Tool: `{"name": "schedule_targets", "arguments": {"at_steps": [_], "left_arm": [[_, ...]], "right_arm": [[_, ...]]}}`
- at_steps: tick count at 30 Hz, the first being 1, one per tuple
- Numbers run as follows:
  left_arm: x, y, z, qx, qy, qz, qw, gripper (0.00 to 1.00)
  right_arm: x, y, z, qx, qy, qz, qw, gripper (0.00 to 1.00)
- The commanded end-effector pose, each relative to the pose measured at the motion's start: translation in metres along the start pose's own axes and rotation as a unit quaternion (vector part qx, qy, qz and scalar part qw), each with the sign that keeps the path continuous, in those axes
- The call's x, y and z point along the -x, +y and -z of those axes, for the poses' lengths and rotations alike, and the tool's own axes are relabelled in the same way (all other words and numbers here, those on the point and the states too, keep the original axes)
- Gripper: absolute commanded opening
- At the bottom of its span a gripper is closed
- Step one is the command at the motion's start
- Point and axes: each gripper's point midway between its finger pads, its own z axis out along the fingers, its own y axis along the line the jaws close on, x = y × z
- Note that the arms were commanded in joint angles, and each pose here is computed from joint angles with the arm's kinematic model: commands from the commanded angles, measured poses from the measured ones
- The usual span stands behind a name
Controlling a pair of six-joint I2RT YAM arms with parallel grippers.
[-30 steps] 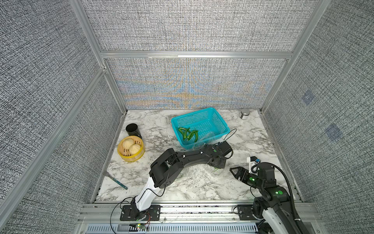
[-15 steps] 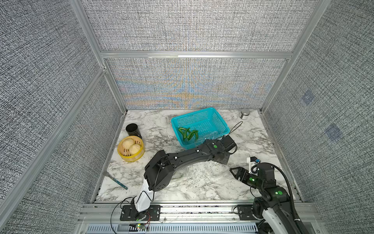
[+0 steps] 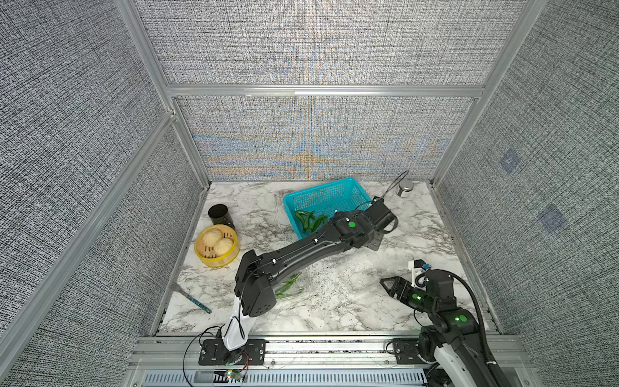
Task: Take small green peppers out of containers
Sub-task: Pick up the green pepper from the packing box, then place the green pepper in the basket.
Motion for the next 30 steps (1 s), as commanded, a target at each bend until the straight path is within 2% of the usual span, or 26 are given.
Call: {"name": "schedule_targets", "arguments": {"at_steps": [1,6,11,19,28,30], "left_arm": [[0.021,0.034,0.000,0.039,-0.015,-0.006,0.999,0.11],[0.056,0.091,-0.017,0.036,-0.031,0.035,0.998,0.11],[0.057,0.138,-0.064,0.021,0.009,0.082,0.996,0.11],[0.017,0.176,-0.131,0.022,0.067,0.129,0.989,0.11],[-0.032,0.191,-0.175,0.015,0.136,0.174,0.975,0.11],[-0.038,0.194,-0.179,0.022,0.139,0.173,0.975,0.18]], "right_arm": [[0.000,0.004,0.000,0.010,0.001,0.002,1.000,0.81],[-0.001,0.004,0.000,0.010,0.001,0.000,1.000,0.81],[-0.001,0.003,0.000,0.012,0.001,-0.002,1.000,0.81],[-0.001,0.004,0.002,0.011,0.001,0.000,1.000,0.81],[-0.002,0.005,0.003,0.012,0.004,0.000,1.000,0.81],[-0.002,0.005,0.003,0.012,0.004,0.000,1.000,0.81]]}}
